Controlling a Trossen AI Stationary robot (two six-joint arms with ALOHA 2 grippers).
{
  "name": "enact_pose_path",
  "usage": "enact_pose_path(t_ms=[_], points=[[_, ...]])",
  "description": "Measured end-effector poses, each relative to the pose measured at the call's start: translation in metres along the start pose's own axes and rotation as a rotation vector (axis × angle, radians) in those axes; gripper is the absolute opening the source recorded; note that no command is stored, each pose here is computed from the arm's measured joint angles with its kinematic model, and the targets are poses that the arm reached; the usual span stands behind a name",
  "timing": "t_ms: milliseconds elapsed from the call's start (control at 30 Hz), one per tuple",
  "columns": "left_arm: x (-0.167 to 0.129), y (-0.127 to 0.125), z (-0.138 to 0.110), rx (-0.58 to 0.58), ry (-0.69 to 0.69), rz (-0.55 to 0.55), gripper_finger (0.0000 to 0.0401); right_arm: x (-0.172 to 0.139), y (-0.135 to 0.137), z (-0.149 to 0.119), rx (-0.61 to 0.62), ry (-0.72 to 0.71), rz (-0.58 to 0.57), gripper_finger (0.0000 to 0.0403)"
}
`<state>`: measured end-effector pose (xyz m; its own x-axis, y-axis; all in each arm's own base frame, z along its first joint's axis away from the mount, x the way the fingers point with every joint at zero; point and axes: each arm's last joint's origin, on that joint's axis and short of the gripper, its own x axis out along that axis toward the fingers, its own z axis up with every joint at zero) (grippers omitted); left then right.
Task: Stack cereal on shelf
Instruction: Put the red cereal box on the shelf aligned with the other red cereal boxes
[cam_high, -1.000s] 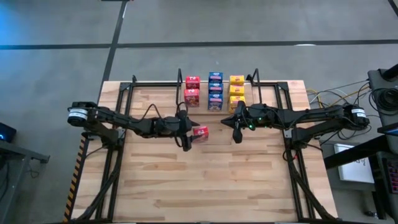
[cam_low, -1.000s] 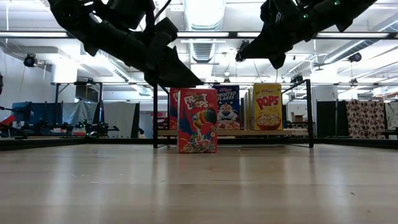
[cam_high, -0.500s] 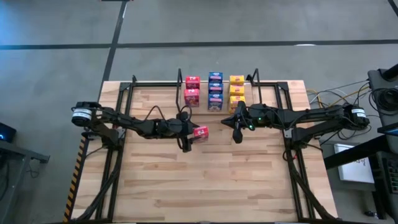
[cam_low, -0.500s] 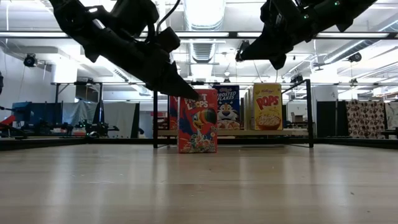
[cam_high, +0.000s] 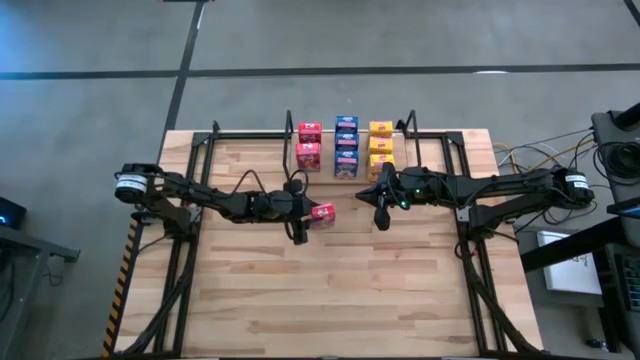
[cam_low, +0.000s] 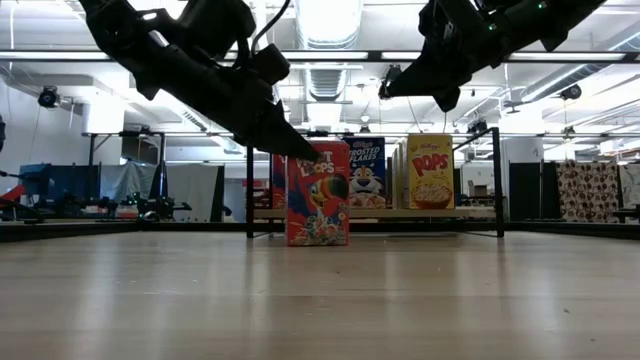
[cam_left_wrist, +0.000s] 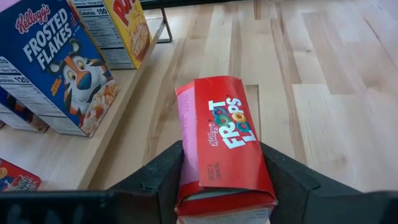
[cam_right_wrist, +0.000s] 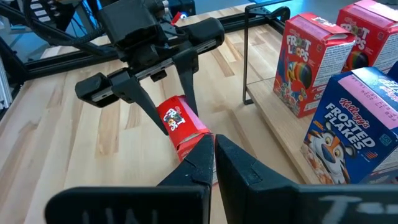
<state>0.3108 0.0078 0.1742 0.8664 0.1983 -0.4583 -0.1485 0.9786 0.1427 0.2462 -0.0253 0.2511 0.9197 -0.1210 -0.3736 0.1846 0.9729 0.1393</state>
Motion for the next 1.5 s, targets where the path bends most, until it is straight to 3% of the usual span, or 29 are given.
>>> enact_pose_path(t_ms=[300,533,767,1500], points=[[-0.022,0.011,0.022,0.066,-0.094,0.025,0.0161,0.000,0.000,0.000,-0.001,0.001,0.000,0.0009],[-0.046,0.049,0.030,0.125,-0.063,0.139,0.0161,0.000,0.000,0.000,-0.003,-0.001,-0.004,0.0009],[-0.041,0.077,0.022,0.107,-0.020,0.225,0.0161,0.000,-0.001,0.000,-0.001,-0.008,-0.050,0.0009],[-0.025,0.086,0.021,0.100,-0.002,0.251,0.0162,0.000,-0.002,0.000,-0.002,-0.005,-0.051,0.0009]])
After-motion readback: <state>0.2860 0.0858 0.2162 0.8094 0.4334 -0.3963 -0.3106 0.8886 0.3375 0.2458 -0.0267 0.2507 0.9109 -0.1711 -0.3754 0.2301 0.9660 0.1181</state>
